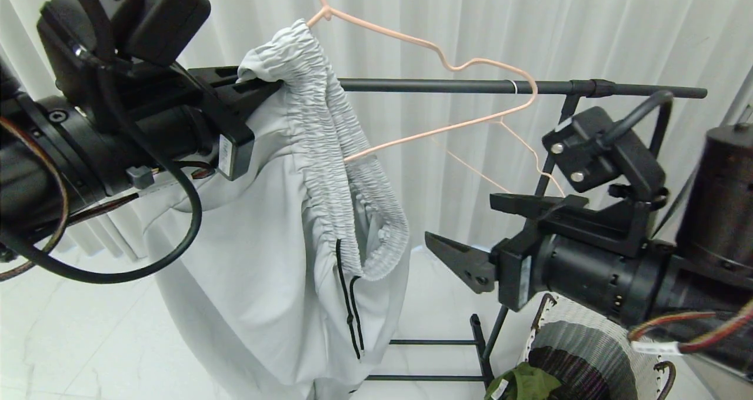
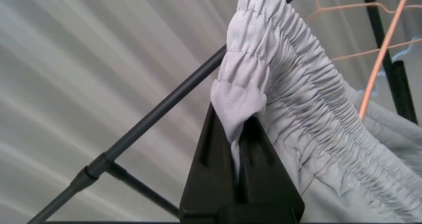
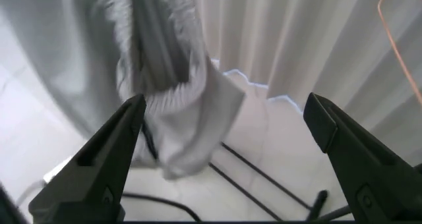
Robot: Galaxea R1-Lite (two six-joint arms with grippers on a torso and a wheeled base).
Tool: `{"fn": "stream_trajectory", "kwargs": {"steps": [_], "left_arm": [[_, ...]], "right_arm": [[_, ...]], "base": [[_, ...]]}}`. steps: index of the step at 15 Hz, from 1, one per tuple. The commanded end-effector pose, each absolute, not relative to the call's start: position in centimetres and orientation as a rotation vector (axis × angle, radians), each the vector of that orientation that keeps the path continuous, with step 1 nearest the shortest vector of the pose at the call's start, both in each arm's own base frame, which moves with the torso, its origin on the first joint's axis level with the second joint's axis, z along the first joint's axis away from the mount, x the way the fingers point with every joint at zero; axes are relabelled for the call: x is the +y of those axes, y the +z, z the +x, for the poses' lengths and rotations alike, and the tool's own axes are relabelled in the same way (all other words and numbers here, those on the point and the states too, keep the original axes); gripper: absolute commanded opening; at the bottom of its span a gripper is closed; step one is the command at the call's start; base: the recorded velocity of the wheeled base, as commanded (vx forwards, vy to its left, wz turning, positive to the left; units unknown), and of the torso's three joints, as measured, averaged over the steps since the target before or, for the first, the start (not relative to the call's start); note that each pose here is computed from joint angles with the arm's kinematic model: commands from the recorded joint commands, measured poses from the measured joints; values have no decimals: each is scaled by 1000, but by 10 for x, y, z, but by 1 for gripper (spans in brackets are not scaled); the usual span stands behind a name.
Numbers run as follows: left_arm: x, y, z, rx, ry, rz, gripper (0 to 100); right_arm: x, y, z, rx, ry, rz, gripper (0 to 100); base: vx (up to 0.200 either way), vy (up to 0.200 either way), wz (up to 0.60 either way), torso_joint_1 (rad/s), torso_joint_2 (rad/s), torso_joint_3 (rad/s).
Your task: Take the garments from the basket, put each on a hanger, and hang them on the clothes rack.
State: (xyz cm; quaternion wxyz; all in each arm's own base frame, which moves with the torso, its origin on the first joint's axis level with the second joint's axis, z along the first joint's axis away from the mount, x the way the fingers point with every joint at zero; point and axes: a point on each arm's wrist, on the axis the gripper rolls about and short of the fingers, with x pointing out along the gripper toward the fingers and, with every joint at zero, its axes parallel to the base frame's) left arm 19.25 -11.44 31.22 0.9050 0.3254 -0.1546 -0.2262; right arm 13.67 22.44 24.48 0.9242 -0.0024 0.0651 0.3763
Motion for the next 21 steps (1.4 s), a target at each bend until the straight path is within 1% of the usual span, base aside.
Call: {"fn": "stream_trajectory", "kwargs": {"steps": [1, 2, 7, 8, 10, 13, 18, 21], "left_arm": [[-115, 314, 192, -330, -473, 669, 0], [-116, 317, 191, -350, -502, 666, 0], [-122, 318, 187, -370, -542, 658, 0], [-122, 318, 186, -371, -544, 660, 0], [-122, 317, 188, -367, -540, 664, 0], [-118, 315, 191, -352, -517, 674, 0], [-114, 308, 190, -330, -516, 684, 0], [-110, 303, 182, -322, -525, 687, 0]], "right_arm": [[254, 227, 150, 183, 743, 1, 100], [263, 225, 155, 197, 716, 39, 100], [273, 211, 163, 241, 643, 59, 100], [272, 209, 164, 248, 632, 63, 0], [268, 205, 166, 253, 586, 53, 0], [251, 207, 173, 239, 509, 52, 0], [208, 225, 205, 181, 337, 90, 0], [182, 234, 219, 148, 251, 73, 0]], "base": [[0, 0, 0, 0, 0, 0], [0, 0, 0, 0, 0, 0], [0, 0, 0, 0, 0, 0], [0, 0, 0, 0, 0, 0], [0, 0, 0, 0, 0, 0], [0, 0, 0, 0, 0, 0], [0, 0, 0, 0, 0, 0], [0, 0, 0, 0, 0, 0]]}}
